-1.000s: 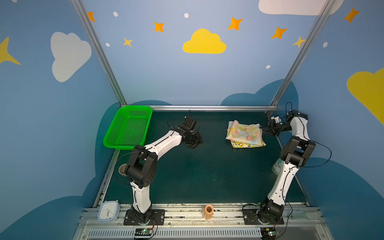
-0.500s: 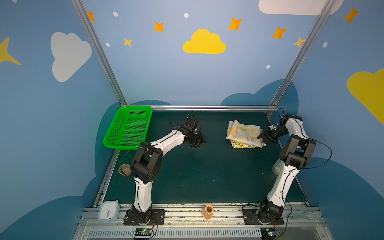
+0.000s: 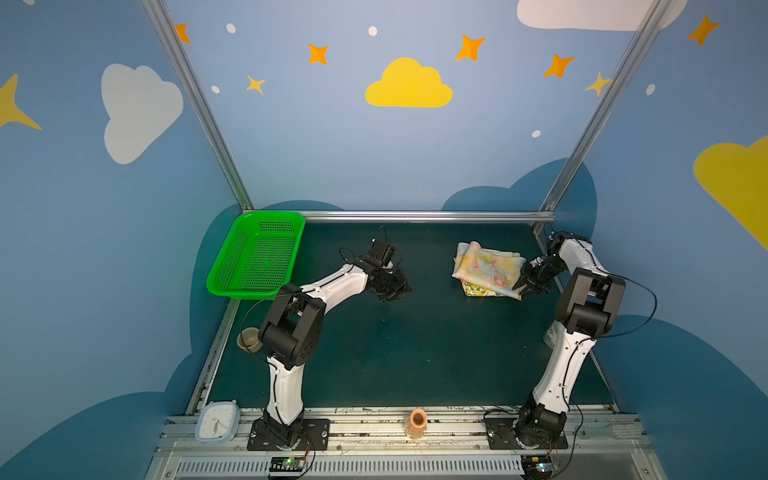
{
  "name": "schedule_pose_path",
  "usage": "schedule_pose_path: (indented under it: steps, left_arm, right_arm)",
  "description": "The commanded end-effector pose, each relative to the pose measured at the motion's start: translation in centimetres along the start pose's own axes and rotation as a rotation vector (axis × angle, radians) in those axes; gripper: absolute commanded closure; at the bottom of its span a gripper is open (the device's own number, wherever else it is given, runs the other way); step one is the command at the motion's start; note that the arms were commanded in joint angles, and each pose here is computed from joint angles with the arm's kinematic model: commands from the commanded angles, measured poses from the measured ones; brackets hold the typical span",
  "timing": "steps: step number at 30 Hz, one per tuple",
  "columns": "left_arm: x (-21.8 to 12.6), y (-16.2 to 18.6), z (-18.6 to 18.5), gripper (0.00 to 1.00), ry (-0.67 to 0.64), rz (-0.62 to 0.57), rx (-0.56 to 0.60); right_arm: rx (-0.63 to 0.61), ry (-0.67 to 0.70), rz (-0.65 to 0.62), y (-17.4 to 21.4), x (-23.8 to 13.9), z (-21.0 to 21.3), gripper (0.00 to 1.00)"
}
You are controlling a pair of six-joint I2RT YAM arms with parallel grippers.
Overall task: Fold and stack the skirts
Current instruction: 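Lower the floral skirt onto the lemon-print skirt and open the right gripper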
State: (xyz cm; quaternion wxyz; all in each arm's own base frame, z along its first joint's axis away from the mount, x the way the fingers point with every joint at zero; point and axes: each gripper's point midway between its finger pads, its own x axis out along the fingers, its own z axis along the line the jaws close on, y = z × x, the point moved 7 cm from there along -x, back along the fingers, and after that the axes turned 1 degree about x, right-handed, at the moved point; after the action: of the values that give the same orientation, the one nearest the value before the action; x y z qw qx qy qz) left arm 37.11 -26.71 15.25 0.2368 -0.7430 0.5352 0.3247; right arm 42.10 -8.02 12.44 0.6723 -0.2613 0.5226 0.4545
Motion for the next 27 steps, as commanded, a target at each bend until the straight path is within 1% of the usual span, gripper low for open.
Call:
schedule_pose_path:
  steps: [1,2,3,10,20,27]
  left_arm:
    - [-1.4,-0.1,-0.8,0.73,0.036,-0.028,0.029]
    - [-1.4,-0.1,-0.7,0.73,0.036,-0.029,0.028]
    - [-1.5,-0.1,-0.7,0.73,0.035,-0.029,0.028]
    - [-1.4,-0.2,-0.5,0.73,0.036,-0.031,0.02]
    - [-1.3,-0.2,-0.1,0.73,0.029,-0.032,0.016]
    - [-1.3,-0.1,0.1,0.73,0.024,-0.033,0.01]
  right_arm:
    - [-0.019,0.026,-0.066,-0.1,-1.5,0.7,0.91]
    - [-0.024,0.025,-0.073,-0.2,-1.6,0.9,0.99]
    - [-0.029,0.023,-0.078,-0.3,-1.8,1.0,1.0]
    - [-0.049,0.033,-0.093,-0.8,-2.4,1.1,1.0]
    - [-0.07,0.098,-0.131,-2.1,-3.7,0.9,1.0]
    - [-0.085,0.143,-0.13,-2.8,-3.5,0.6,1.0]
